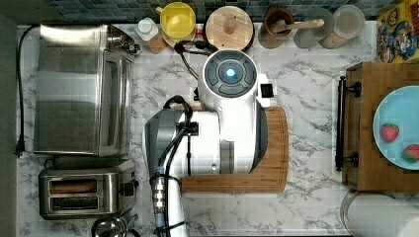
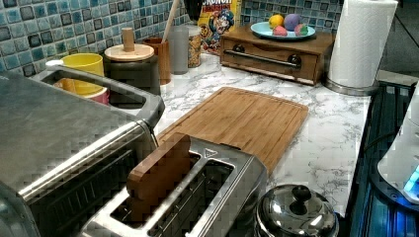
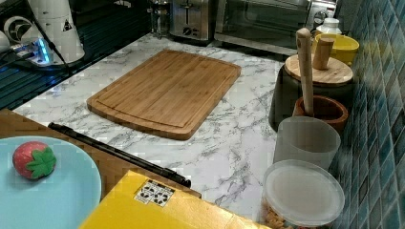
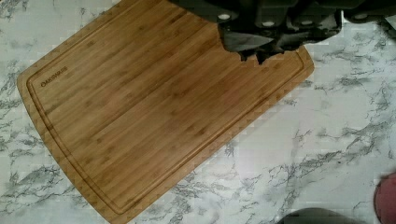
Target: Turn on the toaster.
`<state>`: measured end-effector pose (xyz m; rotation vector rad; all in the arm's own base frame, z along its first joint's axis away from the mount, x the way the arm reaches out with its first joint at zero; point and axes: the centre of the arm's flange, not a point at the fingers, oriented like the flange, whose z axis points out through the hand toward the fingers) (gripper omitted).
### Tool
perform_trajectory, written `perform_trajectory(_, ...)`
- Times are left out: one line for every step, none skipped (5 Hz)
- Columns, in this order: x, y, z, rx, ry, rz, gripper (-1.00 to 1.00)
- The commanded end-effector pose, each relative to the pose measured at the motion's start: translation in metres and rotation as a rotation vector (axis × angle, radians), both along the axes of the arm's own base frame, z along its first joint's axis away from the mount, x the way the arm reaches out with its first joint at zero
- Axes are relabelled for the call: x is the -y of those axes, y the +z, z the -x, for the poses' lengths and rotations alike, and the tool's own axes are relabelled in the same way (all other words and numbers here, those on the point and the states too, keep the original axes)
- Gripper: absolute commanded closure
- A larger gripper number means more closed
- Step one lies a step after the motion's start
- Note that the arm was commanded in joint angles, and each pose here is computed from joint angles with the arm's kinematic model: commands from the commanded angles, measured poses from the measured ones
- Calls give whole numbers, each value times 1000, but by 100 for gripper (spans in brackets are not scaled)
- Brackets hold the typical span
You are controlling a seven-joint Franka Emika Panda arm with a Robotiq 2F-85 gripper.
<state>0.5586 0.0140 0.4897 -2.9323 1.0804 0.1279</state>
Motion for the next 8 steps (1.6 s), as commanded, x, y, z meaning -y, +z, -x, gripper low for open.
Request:
perform_trajectory(-1, 0, 0, 5, 12, -3, 100)
perform_trajectory(-30, -14, 19, 4, 106, -24, 100)
perform_trajectory(-74, -44, 46, -11, 236, -36, 100)
perform_trajectory(-104, -58, 68, -3, 288, -62, 100)
perform_trajectory(-130, -69, 94, 13, 343, -70, 100)
perform_trajectory(-148, -85, 115, 1, 395, -85, 100)
perform_trajectory(-156, -93, 125, -16, 431, -87, 100)
perform_trajectory(-168, -96, 150, 0, 492, -98, 100)
